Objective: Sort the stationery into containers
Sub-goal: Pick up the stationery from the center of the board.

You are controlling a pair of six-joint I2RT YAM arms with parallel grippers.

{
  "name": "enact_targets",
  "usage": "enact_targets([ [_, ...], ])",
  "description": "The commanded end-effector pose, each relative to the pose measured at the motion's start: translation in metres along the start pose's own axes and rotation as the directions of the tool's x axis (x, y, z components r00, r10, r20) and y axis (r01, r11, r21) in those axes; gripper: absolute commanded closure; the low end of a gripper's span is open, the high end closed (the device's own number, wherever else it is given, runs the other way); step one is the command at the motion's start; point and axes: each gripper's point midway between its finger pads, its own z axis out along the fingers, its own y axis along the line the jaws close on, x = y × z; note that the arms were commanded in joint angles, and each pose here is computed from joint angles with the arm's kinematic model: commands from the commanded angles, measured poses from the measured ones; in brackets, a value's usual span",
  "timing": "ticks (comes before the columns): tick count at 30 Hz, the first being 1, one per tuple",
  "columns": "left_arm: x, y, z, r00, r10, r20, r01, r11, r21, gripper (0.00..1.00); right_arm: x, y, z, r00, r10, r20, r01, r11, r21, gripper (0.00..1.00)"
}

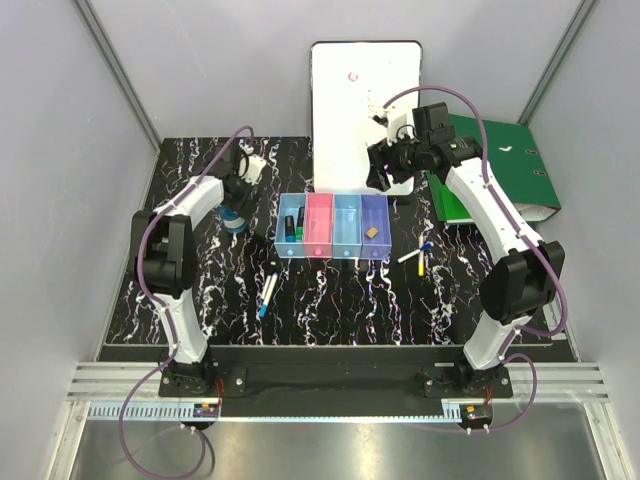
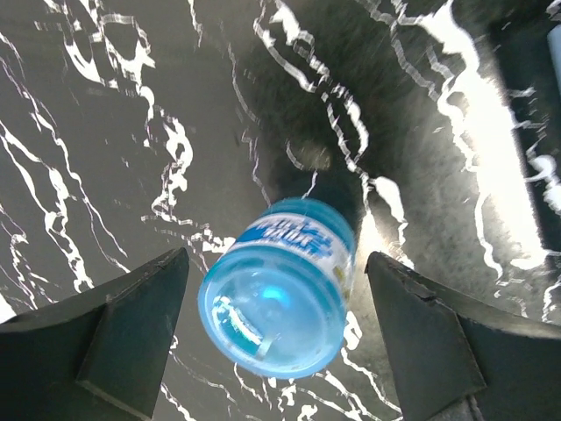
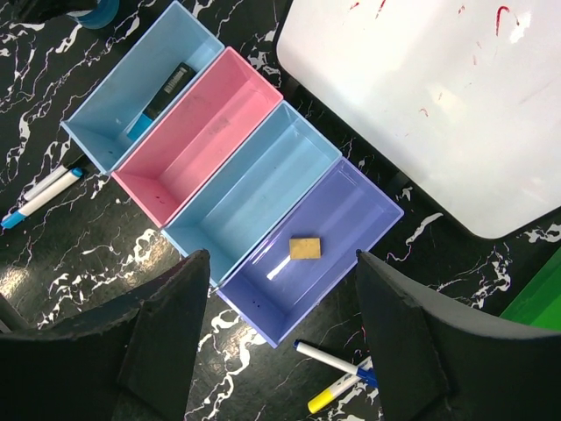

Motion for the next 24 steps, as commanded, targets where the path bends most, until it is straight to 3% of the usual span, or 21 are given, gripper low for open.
enact_targets([
  [1, -0.009, 0.011, -0.002, 0.999, -0.036, 0.025, 0.036, 0.999, 0.021, 0.12, -0.018, 0.015, -0.021, 0.998, -0.016, 0.067, 0.018, 1.0, -0.024, 0.25],
  [14, 0.008, -0.003, 0.012, 0.999, -0.015, -0.035, 0.018, 0.995, 0.096, 0.21, -0.018, 0.016, -0.025, 0.998, -0.01, 0.07, 0.012, 1.0, -0.019, 0.25],
  [24, 0.009, 0.002, 0.007, 0.998, 0.027, -0.054, -0.022, 0.996, 0.091, 0.22, -0.019, 0.017, -0.023, 0.997, -0.011, 0.073, 0.013, 1.0, -0.024, 0.25],
])
